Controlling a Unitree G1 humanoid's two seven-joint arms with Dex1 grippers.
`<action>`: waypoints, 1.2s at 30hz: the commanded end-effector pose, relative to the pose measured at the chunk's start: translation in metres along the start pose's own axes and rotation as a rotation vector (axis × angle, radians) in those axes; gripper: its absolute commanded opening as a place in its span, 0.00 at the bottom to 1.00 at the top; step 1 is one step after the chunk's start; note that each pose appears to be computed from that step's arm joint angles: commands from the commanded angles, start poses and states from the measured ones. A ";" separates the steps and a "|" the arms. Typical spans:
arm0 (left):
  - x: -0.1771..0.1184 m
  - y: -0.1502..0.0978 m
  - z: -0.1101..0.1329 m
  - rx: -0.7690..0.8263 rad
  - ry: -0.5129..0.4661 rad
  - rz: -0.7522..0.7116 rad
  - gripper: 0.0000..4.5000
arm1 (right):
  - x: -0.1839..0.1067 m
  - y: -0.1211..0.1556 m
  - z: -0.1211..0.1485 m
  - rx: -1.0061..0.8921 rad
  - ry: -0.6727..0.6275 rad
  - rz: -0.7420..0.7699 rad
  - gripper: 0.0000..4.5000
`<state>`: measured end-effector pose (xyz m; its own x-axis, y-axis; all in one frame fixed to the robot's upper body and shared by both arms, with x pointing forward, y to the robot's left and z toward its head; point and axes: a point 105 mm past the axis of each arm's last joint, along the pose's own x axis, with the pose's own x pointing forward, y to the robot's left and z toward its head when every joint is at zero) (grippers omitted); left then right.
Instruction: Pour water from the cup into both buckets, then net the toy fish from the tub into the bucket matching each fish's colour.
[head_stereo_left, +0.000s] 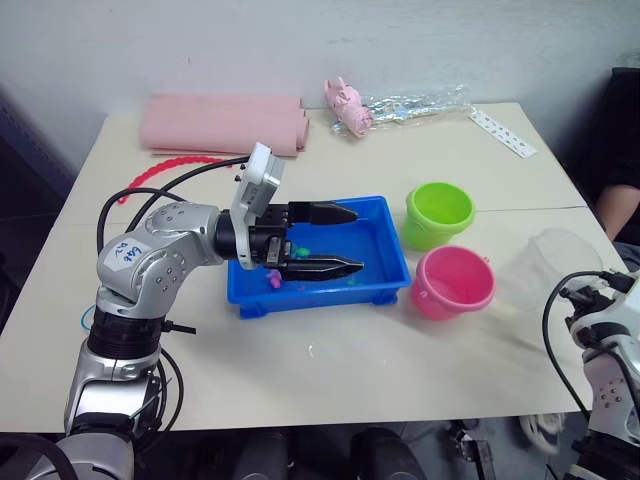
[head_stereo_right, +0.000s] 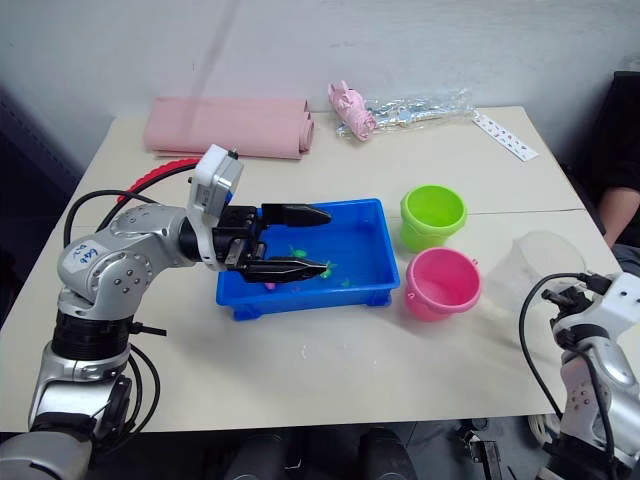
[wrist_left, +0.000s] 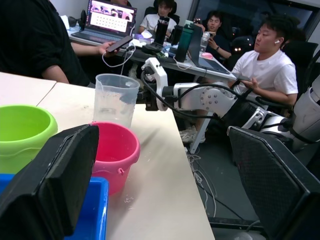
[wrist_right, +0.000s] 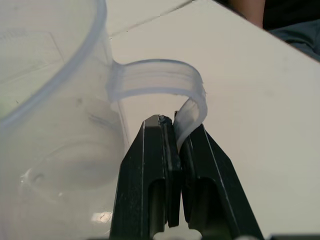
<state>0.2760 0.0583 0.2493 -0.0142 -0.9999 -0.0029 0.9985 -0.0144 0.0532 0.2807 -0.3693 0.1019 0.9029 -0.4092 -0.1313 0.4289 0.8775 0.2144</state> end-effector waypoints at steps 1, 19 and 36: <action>-0.001 -0.003 0.010 0.055 0.004 -0.010 1.00 | 0.000 -0.014 0.006 -0.068 -0.066 -0.043 0.03; -0.021 0.000 -0.001 0.032 0.039 0.077 1.00 | -0.088 -0.006 0.065 -0.394 -0.118 0.134 0.99; -0.167 -0.047 -0.067 -0.201 0.224 0.706 1.00 | -0.124 0.240 0.102 -0.547 0.020 1.609 0.99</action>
<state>0.2410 0.2192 0.1634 0.5754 -0.7751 -0.2610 0.7686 0.6216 -0.1513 0.2748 -0.1404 0.2690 0.4303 0.8935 -0.1286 -0.8954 0.4044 -0.1865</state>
